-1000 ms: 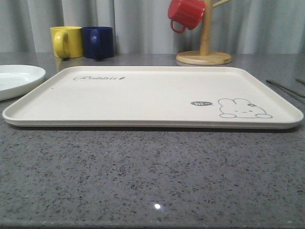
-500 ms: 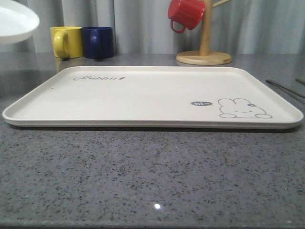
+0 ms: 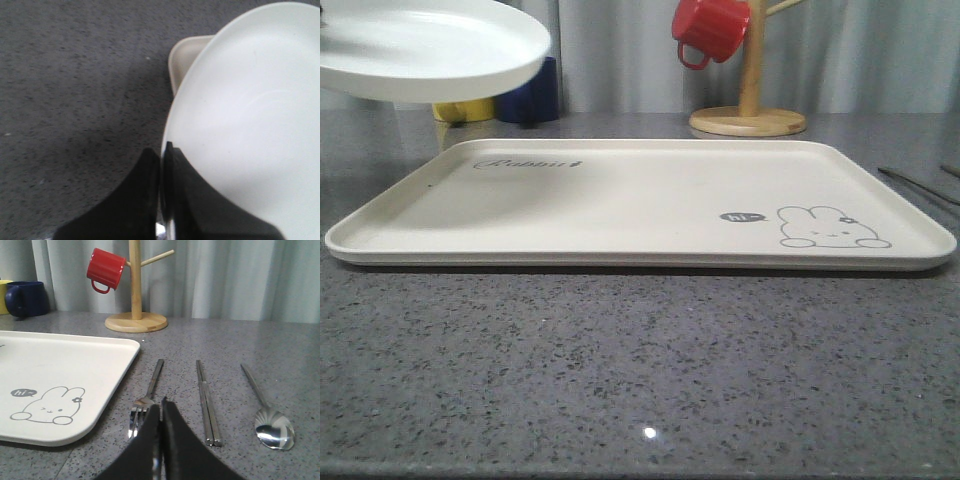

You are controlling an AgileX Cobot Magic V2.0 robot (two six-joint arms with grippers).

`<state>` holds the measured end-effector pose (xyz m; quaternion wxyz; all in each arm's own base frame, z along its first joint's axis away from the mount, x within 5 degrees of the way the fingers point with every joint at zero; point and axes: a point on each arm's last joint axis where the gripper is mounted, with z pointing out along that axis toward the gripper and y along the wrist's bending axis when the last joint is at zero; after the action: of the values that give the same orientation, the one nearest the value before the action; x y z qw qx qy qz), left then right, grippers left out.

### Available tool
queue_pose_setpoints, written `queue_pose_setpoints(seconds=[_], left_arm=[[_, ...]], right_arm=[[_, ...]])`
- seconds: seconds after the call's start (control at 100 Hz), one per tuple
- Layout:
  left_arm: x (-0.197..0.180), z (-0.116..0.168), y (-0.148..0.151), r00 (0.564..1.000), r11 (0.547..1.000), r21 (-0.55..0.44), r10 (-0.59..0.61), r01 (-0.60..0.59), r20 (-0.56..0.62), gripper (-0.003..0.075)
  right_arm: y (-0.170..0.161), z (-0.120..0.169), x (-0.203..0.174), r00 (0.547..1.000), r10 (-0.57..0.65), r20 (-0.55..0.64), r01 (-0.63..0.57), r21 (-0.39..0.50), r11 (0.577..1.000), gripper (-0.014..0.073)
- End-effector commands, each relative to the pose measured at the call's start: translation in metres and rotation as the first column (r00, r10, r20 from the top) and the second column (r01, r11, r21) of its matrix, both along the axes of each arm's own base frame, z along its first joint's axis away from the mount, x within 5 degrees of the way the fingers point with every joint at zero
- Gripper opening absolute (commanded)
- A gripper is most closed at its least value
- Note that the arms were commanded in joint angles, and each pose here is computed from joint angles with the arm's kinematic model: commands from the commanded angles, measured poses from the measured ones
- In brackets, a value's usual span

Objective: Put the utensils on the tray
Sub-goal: 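Lower the plate onto the tray and open the left gripper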

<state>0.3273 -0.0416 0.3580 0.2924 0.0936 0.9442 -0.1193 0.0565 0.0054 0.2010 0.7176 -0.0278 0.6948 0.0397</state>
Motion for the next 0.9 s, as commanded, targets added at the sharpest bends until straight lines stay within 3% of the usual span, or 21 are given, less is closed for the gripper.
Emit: queue_pose_setpoints(seconds=[0.0,0.39,0.78,0.89], left_arm=[[0.003,0.012,-0.02,0.997,0.998,-0.042,-0.041,0.044,0.071,-0.0017],[0.034,-0.047,-0.073,0.988,0.984,-0.119,-0.139,0.13,-0.07,-0.0017],[0.04,-0.066,-0.077,0.98,0.984,-0.116,-0.149,0.135,-0.129,-0.0013],[0.041,-0.066,-0.077,0.98,0.984,-0.115,-0.151,0.136,-0.129,0.0066]], right_arm=[[-0.001,0.015,-0.003,0.993,-0.007,0.121,0.006,0.004,1.0,-0.0068],[-0.001,0.015,-0.003,0.993,-0.007,0.121,0.006,0.004,1.0,-0.0068],[-0.001,0.015,-0.003,0.993,-0.007,0.121,0.006,0.004,1.0,-0.0068],[-0.001,0.015,-0.003,0.993,-0.007,0.121,0.006,0.004,1.0,-0.0068]])
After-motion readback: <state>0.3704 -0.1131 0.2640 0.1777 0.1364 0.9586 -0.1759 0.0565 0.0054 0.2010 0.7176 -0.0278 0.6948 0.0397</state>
